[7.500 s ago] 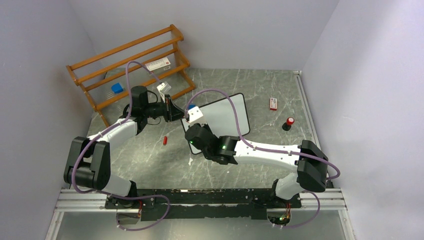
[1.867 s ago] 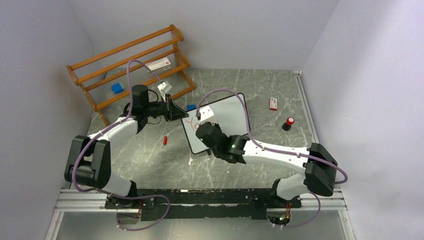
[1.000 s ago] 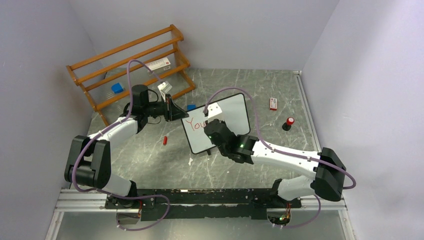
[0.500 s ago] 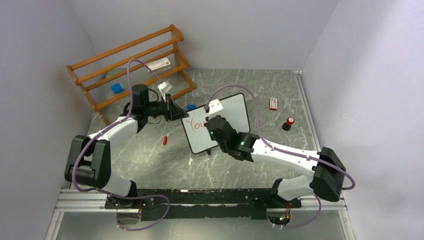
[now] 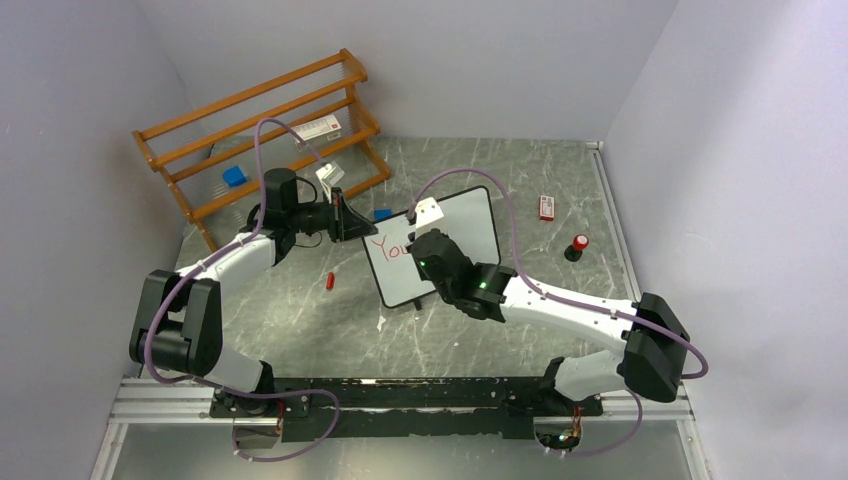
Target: Write a sentence on the whiteboard
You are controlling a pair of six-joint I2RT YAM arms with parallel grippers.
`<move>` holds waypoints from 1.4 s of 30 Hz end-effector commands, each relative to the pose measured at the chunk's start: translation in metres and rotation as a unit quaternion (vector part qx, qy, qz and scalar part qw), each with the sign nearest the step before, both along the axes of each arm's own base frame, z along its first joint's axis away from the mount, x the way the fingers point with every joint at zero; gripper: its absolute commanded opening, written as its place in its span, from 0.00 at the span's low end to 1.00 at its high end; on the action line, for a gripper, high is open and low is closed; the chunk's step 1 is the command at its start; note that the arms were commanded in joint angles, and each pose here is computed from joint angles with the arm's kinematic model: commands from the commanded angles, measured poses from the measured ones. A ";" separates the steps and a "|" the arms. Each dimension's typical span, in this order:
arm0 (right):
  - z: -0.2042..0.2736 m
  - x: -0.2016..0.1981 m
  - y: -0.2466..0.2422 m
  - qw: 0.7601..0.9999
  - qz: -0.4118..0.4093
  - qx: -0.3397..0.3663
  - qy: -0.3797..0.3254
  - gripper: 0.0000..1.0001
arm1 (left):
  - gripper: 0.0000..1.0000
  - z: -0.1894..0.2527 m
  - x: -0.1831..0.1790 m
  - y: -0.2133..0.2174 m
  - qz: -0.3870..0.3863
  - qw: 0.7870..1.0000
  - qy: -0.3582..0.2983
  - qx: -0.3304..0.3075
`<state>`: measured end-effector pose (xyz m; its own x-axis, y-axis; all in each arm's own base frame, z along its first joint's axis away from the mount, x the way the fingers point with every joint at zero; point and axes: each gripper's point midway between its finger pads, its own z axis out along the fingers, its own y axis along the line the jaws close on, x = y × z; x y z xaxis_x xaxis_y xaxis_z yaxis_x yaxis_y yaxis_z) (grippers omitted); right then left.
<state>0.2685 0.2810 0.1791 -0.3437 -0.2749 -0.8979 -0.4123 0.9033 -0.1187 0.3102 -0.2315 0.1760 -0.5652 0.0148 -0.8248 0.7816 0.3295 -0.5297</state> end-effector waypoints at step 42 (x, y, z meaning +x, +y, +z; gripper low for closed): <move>-0.002 -0.006 -0.018 1.000 -0.014 -0.012 -0.002 0.00 | 0.05 -0.032 -0.004 -0.002 0.000 0.999 0.026 0.034</move>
<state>0.2613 0.2758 0.1759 -0.3575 -0.2721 -0.8934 -0.4232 0.8999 -0.1048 0.3105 -0.2317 0.1755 -0.5671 0.0155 -0.8235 0.7808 0.3284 -0.5315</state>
